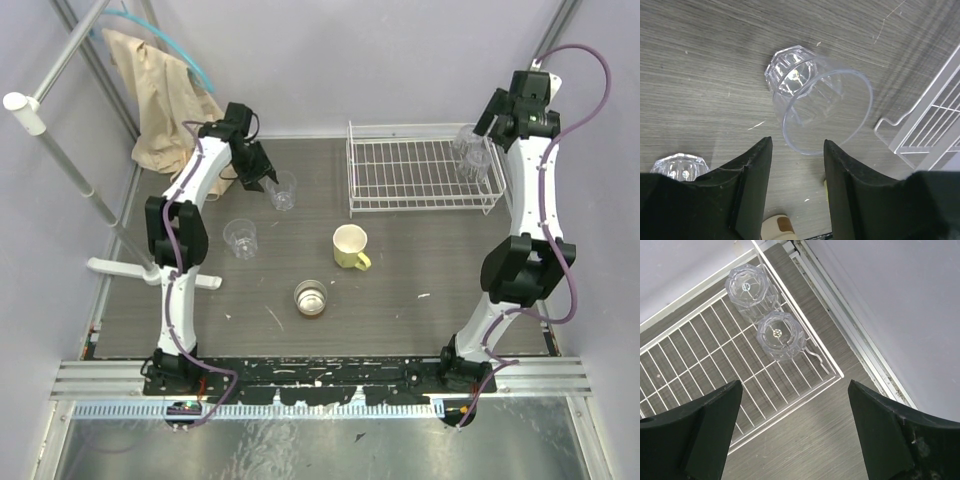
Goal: Load the cups into the dish rack
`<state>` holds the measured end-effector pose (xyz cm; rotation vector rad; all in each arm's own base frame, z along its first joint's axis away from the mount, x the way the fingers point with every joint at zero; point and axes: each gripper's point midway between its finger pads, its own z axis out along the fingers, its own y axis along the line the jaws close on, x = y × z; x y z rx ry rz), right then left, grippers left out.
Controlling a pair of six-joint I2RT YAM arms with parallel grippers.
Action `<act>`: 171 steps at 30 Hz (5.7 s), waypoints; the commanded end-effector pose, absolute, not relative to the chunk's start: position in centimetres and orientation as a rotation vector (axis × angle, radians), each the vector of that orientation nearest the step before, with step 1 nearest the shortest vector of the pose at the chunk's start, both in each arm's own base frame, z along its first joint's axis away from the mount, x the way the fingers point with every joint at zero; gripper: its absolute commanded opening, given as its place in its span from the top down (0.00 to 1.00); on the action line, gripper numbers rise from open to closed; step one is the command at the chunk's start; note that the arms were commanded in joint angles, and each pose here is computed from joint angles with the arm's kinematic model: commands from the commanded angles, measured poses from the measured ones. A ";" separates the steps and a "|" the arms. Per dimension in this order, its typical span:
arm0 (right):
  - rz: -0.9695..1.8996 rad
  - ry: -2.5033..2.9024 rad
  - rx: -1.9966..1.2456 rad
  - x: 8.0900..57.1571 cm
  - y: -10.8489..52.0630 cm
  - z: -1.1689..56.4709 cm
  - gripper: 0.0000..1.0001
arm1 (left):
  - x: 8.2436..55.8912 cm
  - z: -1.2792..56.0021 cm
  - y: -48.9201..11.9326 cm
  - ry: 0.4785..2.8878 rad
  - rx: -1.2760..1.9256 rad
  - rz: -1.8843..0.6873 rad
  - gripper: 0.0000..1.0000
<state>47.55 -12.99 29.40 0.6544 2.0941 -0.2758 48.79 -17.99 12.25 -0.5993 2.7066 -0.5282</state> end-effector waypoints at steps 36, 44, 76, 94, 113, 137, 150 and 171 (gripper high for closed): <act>0.688 2.002 0.308 46.2 8.6 40.2 0.00 | 45.7 30.7 -27.2 2.158 -0.529 -1.665 1.00; 1.228 1.985 0.238 45.5 15.7 41.5 0.00 | 44.4 38.3 -28.1 1.914 -0.472 -2.042 1.00; 1.872 1.821 0.288 41.6 24.2 43.4 0.00 | 41.9 39.1 -29.9 1.906 -0.481 -2.161 1.00; 1.840 1.801 0.332 42.8 24.1 42.8 0.00 | 40.7 39.5 -29.5 1.898 -0.500 -2.180 1.00; 1.871 1.805 0.311 41.9 25.1 42.6 0.09 | 40.3 39.0 -29.8 1.894 -0.515 -2.189 1.00; 1.902 1.802 0.301 41.5 25.5 41.9 0.71 | 41.1 37.1 -30.2 1.900 -0.561 -2.193 0.91; 1.754 1.799 0.337 43.4 23.8 41.0 0.80 | 42.0 31.8 -28.2 2.047 -0.688 -1.939 0.54; 0.806 1.922 0.521 55.7 6.4 35.4 0.81 | 39.0 24.1 -22.2 2.371 -0.567 -1.343 0.37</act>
